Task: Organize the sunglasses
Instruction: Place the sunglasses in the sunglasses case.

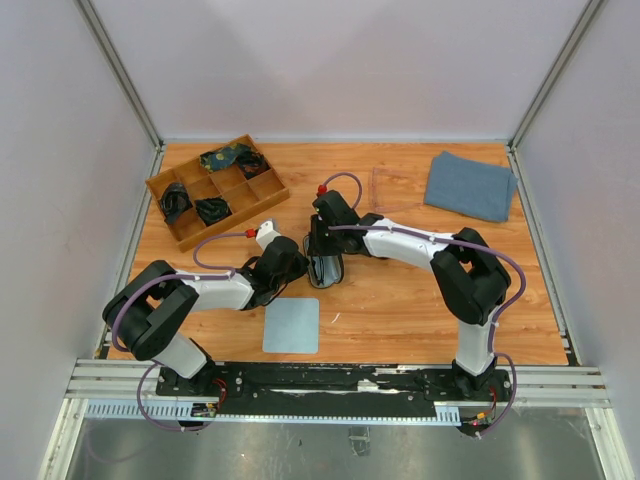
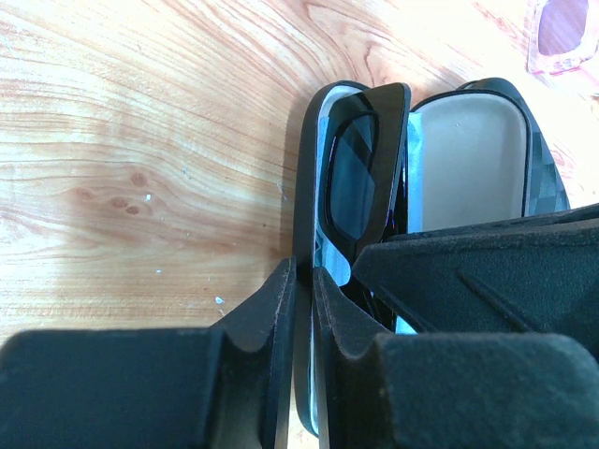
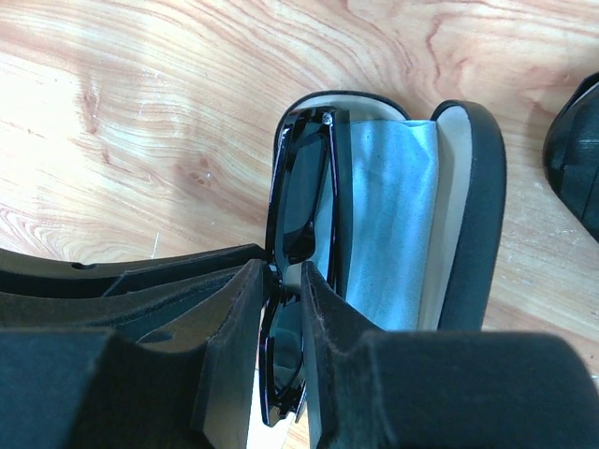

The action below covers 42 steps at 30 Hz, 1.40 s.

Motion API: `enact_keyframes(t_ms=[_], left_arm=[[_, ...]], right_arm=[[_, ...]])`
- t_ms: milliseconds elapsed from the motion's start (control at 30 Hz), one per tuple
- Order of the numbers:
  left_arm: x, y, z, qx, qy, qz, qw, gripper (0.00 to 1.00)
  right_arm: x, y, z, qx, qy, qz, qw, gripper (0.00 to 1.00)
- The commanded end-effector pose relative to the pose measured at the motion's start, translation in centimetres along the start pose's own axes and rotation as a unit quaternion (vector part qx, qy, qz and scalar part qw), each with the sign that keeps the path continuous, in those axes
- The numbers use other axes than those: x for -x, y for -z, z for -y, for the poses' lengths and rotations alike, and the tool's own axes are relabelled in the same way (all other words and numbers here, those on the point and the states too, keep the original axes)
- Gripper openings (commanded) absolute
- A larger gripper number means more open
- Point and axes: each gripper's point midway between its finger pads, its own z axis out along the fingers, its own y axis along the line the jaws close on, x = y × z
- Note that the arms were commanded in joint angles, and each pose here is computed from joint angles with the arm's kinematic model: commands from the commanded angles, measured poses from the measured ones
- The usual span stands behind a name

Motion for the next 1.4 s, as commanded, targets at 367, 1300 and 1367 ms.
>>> enact_keyframes(t_ms=[367,1300,1367], left_arm=[[0.5,0.6,1.0,-0.021,0.004,0.011,1.0,0.16],[0.5,0.5,1.0,-0.018,0.004,0.013,1.0,0.16],[0.5,0.5,0.9,-0.018,0.004,0.013,1.0,0.16]], right_arm=[[0.7,0.5,0.6,0.002,0.001,0.005,1.0,0.23],[1.5,1.7,2.0,-0.007,-0.003,0.01,1.0,0.23],[1.6,1.9,2.1,-0.012,0.001,0.01,1.0,0.22]])
